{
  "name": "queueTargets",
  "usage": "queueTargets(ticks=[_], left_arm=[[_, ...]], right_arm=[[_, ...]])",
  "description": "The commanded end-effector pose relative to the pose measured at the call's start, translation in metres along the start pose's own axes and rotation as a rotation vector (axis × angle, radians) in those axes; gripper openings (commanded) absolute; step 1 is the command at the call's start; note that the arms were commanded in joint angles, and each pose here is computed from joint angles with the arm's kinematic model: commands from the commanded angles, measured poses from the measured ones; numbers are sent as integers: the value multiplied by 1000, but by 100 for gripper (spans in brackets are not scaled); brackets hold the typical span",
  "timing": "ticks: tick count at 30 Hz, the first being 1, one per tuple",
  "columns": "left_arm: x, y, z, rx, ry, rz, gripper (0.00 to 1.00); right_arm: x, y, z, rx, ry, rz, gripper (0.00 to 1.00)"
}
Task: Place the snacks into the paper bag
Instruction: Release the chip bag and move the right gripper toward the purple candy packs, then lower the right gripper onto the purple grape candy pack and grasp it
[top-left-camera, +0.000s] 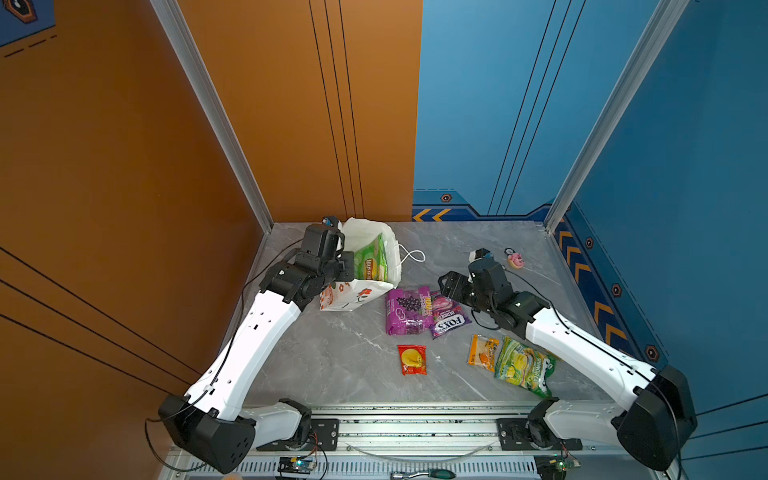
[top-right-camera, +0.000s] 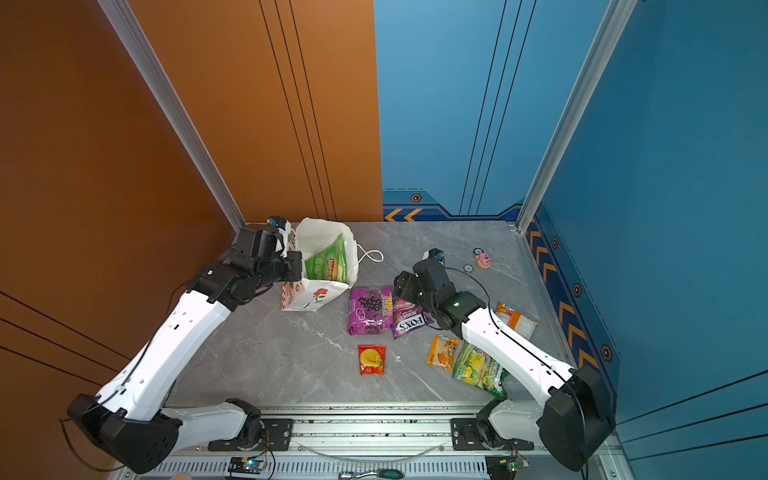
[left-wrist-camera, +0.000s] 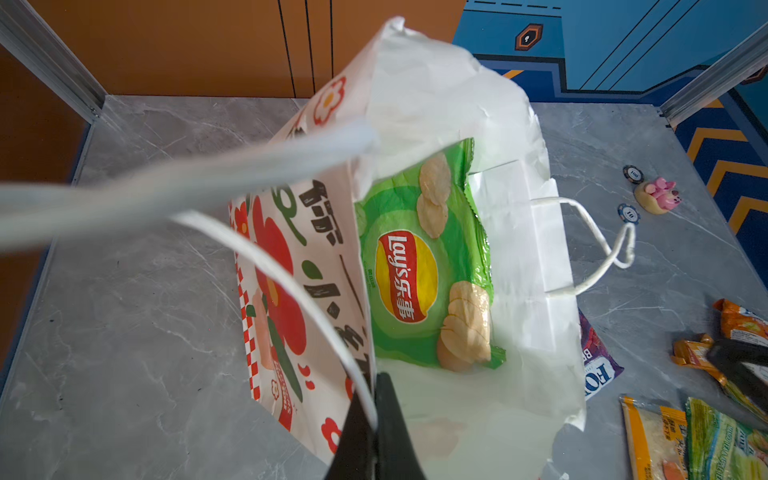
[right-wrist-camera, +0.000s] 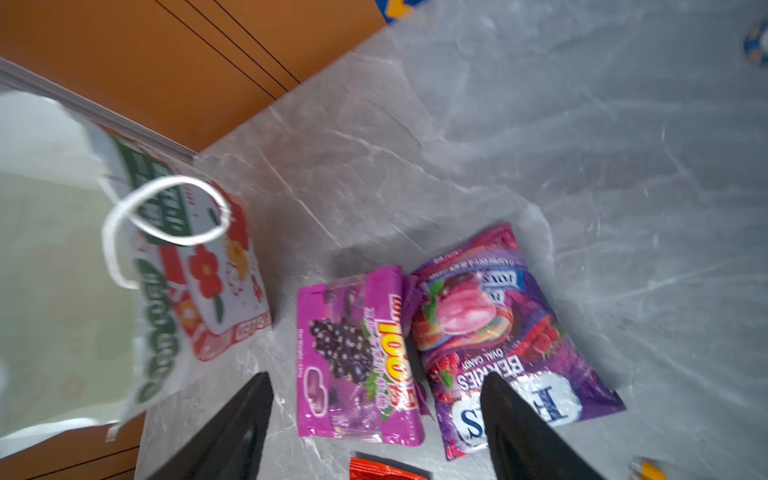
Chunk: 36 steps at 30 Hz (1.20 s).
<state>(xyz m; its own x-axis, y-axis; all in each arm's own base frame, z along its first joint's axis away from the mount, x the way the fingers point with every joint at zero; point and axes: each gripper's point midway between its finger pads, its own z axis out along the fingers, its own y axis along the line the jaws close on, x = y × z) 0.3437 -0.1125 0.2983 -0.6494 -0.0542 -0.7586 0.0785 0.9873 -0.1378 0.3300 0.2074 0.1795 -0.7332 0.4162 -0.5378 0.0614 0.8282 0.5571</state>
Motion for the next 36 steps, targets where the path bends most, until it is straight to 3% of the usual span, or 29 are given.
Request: queueTargets(ticks=[1,8,19,25,36], left_arm=[[1,-1,1,7,-7,27,0],[0,5,-2,-22,-23,37,0],[0,2,-3,-19,-27,44,0],[3,3,3,-30,-15,52,0],[3,3,1,-30,-21,57,0]], right_arm=[[3,20,21,-114,10,101,80],[25,16,60,-129,88,125,80],[64,3,95,-31,284,156,79],[85,15,105,-15,390,105,66],[95,19,114,-23,415,115,41]])
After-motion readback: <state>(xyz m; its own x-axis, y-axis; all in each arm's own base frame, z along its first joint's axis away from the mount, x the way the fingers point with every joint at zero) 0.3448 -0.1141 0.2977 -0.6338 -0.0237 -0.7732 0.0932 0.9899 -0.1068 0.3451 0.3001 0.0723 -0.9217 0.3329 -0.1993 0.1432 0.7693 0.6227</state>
